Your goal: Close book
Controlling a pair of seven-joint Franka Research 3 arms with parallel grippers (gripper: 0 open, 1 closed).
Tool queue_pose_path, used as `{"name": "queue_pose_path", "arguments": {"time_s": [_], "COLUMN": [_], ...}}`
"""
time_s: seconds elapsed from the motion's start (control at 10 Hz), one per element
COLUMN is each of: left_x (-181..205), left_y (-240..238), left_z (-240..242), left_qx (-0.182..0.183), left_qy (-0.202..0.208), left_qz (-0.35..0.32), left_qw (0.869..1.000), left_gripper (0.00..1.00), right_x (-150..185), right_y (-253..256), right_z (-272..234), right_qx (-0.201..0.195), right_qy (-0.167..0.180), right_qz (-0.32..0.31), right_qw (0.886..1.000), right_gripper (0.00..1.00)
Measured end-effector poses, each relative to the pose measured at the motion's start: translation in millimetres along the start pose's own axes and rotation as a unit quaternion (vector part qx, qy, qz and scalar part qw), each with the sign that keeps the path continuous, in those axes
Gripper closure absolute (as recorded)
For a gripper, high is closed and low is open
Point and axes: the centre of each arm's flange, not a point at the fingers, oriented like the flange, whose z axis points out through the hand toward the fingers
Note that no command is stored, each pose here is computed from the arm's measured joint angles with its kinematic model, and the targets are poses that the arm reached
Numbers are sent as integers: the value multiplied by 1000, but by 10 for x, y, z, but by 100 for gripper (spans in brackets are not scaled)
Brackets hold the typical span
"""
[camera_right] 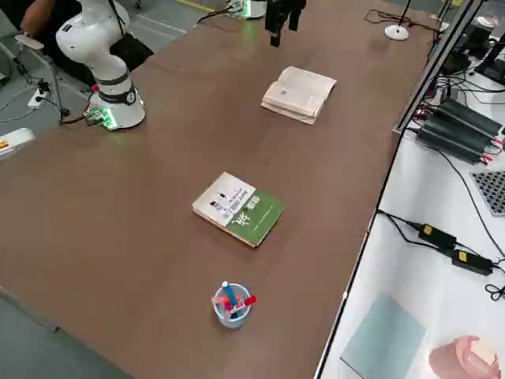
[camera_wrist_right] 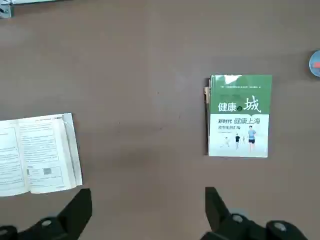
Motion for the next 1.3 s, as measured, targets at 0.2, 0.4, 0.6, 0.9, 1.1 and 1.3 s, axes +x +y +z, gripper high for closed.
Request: {"name": "queue_pose_path", "arguments": {"time_s": [0.2, 0.4, 0.6, 0.9, 1.1, 1.3], "left_x": [0, -1, 0, 3, 6, 17], "left_y": [0, 5, 13, 44, 79, 150], "left_z": [0, -1, -10, -24, -26, -20], "left_qx": [0, 0, 0, 0, 1, 1], "left_qy": [0, 0, 1, 2, 2, 2], "left_qz": [0, 1, 2, 6, 10, 17], "left_qw": [1000, 1000, 1000, 1000, 1000, 1000], "left_gripper": [0, 0, 0, 0, 0, 0], "right_x": [-17, -33, -47, -59, -62, -69], "right_y": [27, 36, 28, 30, 29, 17], "right_z": [15, 44, 68, 84, 82, 76], "right_qx": [0, 0, 0, -3, -8, -9], "right_qy": [0, -1, -2, -3, -2, -2], "right_qz": [3, 3, 2, 2, 0, -1], "right_qw": [1000, 1000, 1000, 1000, 1000, 1000], "right_gripper": [0, 0, 0, 0, 0, 0]}}
